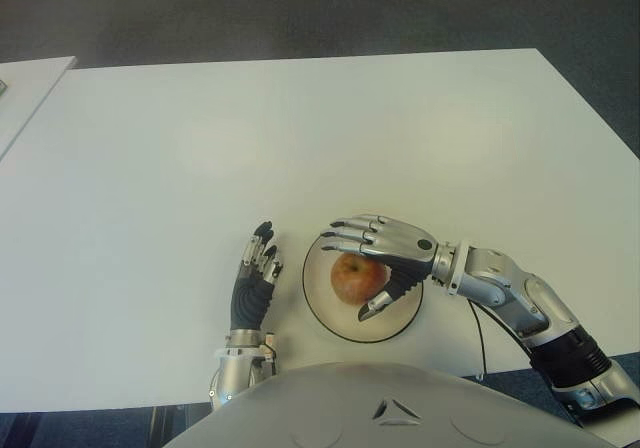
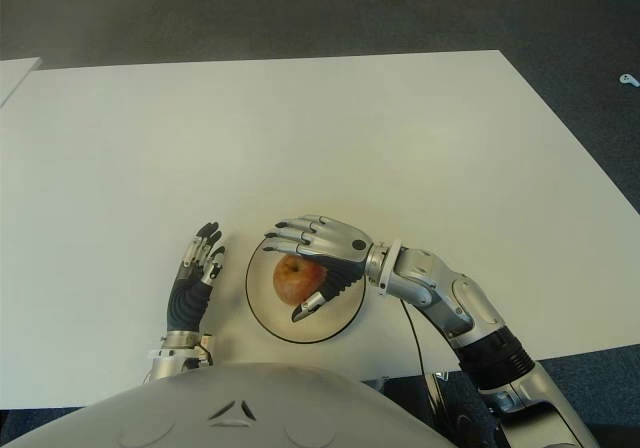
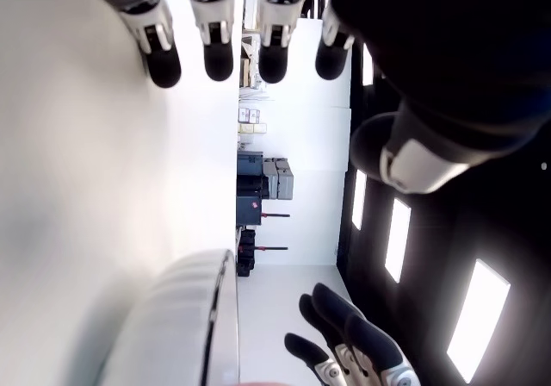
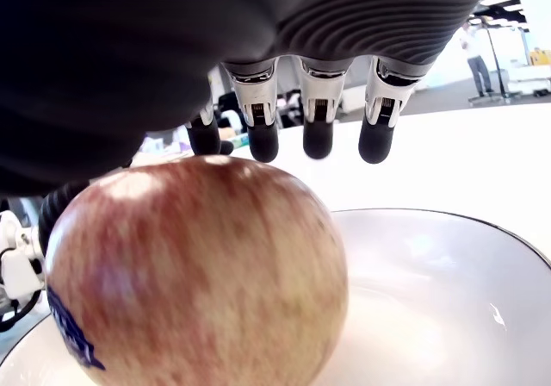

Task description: Put the apples into the plate.

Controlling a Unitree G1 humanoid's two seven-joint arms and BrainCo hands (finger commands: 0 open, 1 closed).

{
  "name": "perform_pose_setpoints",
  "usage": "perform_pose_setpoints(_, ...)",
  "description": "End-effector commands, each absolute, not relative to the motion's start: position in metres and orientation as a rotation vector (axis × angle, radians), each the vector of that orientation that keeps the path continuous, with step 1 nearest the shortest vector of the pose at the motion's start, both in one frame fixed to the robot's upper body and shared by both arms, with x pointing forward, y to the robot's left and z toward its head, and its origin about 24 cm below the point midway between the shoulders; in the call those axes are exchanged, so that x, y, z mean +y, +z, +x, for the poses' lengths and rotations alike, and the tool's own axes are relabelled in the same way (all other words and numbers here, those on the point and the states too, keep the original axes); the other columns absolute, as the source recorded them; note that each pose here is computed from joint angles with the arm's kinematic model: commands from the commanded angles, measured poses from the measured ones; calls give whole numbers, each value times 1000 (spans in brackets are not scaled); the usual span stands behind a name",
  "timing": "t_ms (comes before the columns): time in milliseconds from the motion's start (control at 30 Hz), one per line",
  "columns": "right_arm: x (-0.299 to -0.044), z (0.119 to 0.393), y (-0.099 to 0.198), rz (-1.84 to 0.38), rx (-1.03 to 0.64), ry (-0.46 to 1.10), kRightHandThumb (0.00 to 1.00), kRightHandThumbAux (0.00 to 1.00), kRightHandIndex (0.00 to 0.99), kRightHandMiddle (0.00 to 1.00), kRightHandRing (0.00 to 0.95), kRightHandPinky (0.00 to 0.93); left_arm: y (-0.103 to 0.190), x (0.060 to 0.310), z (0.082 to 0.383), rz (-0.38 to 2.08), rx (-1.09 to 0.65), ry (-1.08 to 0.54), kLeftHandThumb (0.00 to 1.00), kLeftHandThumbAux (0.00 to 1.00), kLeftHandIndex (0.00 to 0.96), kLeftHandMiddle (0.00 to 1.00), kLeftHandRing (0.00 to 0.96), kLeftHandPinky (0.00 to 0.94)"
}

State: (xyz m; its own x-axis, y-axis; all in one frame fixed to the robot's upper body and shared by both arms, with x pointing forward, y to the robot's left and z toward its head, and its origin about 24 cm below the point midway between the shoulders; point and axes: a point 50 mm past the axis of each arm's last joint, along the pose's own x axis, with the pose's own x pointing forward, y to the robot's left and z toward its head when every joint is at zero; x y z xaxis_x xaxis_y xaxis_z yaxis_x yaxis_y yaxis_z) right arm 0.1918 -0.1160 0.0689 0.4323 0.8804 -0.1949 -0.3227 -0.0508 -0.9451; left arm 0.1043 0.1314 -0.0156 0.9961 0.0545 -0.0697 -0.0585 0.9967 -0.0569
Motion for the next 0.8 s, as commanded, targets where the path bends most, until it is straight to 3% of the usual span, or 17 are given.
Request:
perform_pose_setpoints(33,-117,191,67,-1246,-534,1067,39,223,0,0,0,0,-20,134,100,-53,107,66,11,508,0,0,0,0)
perform_pose_setpoints(533,-122,196,75,-1201,-558,993,57,222,0,0,0,0,-19,132,100,-83,95,80,18,508,0,0,0,0)
perform_pose_setpoints(800,-152,225,80,-865,-286,716,99,216,0,0,0,0,-18,133,100,-50,103,76,20,505,0,0,0,0)
